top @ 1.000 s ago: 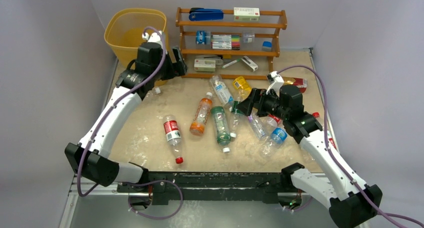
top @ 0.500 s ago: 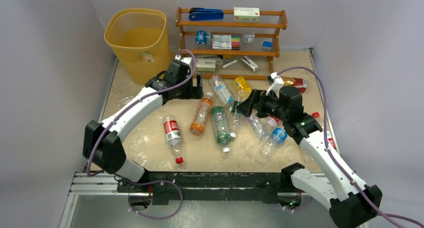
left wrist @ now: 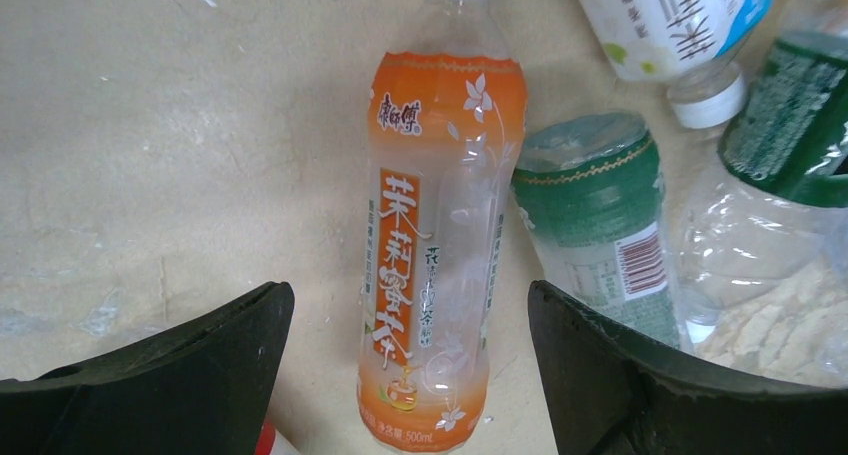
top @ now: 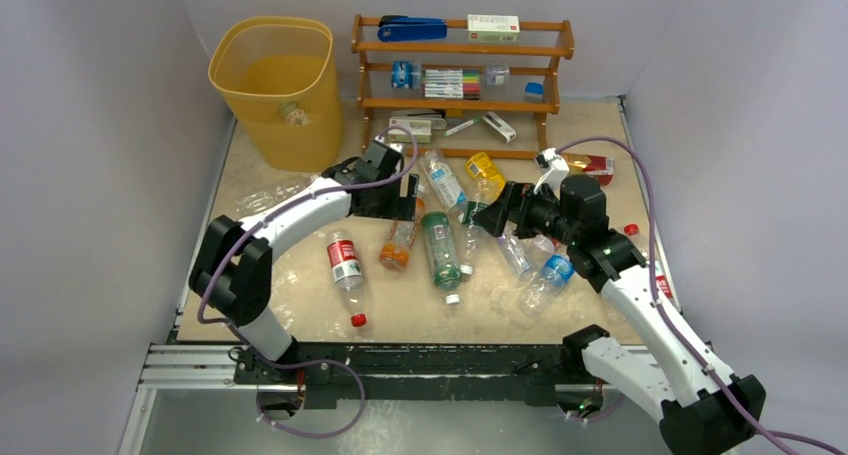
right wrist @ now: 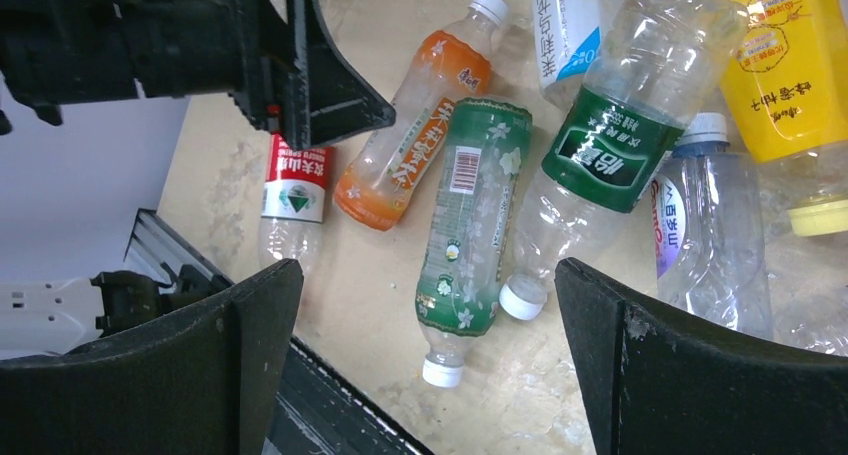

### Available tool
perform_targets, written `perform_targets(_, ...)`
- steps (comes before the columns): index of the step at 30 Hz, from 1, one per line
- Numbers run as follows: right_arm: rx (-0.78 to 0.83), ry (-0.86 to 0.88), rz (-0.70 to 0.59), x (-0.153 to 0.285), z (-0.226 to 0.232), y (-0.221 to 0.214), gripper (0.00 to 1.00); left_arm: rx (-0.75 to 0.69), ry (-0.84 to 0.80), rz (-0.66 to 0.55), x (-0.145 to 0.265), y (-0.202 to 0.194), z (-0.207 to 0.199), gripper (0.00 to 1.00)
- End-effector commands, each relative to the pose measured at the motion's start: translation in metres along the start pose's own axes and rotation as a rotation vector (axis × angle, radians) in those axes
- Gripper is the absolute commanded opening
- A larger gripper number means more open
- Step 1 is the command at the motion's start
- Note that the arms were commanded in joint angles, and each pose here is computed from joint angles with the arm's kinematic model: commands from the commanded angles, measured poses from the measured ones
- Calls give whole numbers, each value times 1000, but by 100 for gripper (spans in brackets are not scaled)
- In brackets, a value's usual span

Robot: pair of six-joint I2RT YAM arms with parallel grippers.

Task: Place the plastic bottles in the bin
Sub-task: Pick up the plastic bottle at the center of the board.

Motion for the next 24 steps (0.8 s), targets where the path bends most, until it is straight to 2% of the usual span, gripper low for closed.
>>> perform_targets(1, 11, 13, -33, 2, 2, 2, 100, -46, 19, -7, -14, -8, -1, 88)
perform_targets(18, 9, 26, -20, 0, 2, 1, 100, -52, 70, 30, -42, -21, 1, 85)
perform_targets(24, 10, 27, -16, 1, 3, 1, 100, -55, 106, 56, -46, -28, 7, 80)
Point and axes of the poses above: each gripper's point midway between its finger pads, its own x axis back along the fingers, its own z axis along the line the jaws close on, y = z × x, the point moved 10 cm from there along x, back along the fingers, and after that the axes turned 15 degrees about x, right-handed, at the moved point
